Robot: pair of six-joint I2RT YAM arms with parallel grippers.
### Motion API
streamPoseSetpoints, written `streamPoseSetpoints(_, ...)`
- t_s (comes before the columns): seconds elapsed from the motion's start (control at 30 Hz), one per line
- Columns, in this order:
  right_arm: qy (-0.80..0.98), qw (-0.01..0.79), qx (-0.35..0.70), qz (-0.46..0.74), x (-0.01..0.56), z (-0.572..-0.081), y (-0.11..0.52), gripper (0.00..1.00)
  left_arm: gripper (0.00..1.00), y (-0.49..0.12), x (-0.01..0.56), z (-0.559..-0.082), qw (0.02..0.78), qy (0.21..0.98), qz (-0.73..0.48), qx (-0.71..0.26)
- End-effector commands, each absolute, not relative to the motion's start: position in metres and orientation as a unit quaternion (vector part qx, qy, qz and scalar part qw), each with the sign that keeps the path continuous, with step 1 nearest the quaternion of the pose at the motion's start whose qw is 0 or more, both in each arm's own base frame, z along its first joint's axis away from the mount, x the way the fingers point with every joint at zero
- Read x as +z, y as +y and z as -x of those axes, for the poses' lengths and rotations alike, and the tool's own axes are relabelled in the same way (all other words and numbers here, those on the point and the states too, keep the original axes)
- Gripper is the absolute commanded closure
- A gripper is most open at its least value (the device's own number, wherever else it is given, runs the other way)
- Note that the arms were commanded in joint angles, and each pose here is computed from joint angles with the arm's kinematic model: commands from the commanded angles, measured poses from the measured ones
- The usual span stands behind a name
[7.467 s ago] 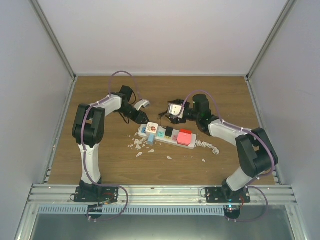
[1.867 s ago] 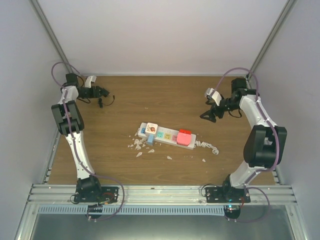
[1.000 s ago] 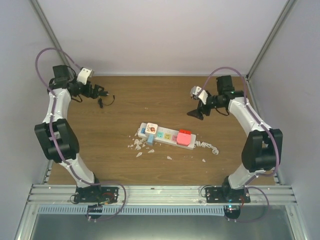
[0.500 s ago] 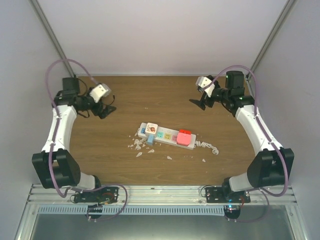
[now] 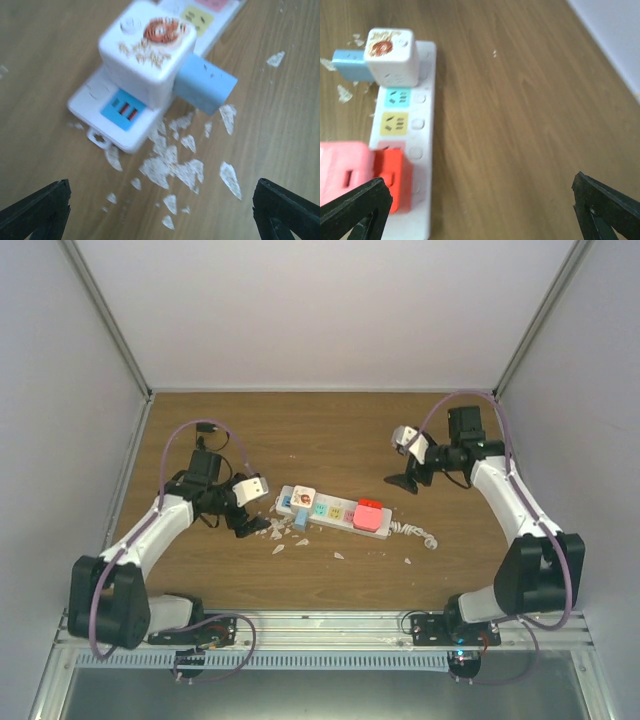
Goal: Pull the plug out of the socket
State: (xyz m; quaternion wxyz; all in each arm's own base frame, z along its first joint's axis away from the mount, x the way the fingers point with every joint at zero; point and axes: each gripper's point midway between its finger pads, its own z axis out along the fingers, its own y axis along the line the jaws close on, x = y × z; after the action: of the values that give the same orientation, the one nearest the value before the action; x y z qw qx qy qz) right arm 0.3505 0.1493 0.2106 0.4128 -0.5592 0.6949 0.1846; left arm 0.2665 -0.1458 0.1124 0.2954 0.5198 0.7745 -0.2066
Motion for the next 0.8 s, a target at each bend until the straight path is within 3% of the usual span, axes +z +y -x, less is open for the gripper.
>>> streamPoseSetpoints(0.0,0.703,0.395,0.186,0.562,0.194,-0.315,0.131,0.0,0.01,-0.175,0.163,-0.283,0.44,0.668,-0.58,-0.153)
streamPoseSetpoints(0.23,0.731,0.403,0.165,0.526,0.168,-0.303,0.102,0.01,0.01,-0.239,0.191,-0.276,0.531,0.536,-0.646,-0.119)
streamPoseSetpoints(0.47,0.672,0.426,0.117,0.595,0.133,-0.271,0.103,0.0,0.02,-0.302,0.18,-0.258,0.543,0.429,-0.709,-0.134)
streamPoseSetpoints(0.6,0.637,0.43,0.123,0.629,0.116,-0.258,0.111,0.0,0.07,-0.331,0.166,-0.254,0.543,0.398,-0.727,-0.137)
streamPoseSetpoints(0.77,0.622,0.415,0.145,0.648,0.107,-0.266,0.121,0.01,0.1,-0.343,0.162,-0.269,0.545,0.413,-0.718,-0.131)
